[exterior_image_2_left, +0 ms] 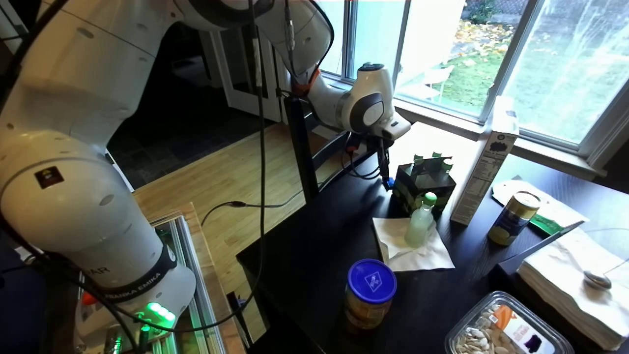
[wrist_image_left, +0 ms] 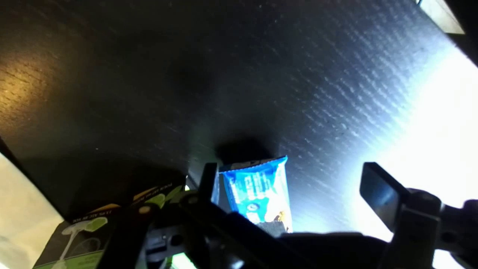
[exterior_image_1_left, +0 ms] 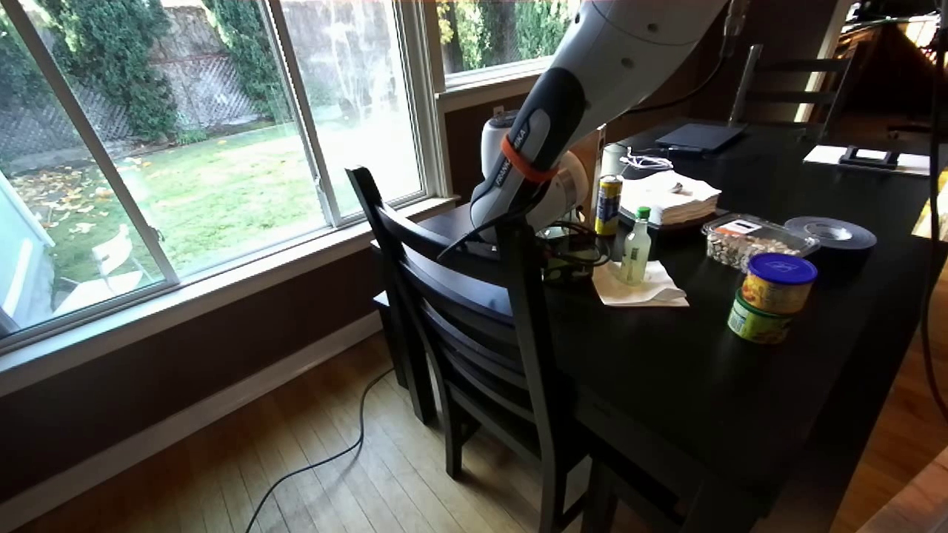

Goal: Move the blue packet to the right

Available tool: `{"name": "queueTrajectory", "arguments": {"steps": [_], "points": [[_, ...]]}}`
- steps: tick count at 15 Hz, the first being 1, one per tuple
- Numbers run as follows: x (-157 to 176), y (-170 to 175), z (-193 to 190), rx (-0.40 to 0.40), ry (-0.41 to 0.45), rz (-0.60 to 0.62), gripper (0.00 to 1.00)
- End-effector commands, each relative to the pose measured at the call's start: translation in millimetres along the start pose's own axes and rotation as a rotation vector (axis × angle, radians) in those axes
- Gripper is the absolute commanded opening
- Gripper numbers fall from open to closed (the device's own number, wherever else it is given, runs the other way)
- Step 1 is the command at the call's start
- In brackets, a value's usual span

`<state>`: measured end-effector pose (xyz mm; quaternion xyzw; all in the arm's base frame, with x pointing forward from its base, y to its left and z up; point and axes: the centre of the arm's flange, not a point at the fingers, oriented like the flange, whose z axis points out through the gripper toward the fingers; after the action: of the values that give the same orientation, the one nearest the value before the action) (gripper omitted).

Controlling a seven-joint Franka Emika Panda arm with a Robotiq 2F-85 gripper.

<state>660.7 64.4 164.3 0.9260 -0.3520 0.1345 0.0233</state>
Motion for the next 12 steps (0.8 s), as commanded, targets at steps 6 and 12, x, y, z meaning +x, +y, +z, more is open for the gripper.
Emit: {"name": "queueTrajectory", "arguments": {"steps": [6, 12], "points": [[3.3, -9.9, 27.8, -0.043, 0.021, 0.018, 0.69], [2.5, -9.3, 34.7, -0.059, 0.011, 0.025, 0.21]]}}
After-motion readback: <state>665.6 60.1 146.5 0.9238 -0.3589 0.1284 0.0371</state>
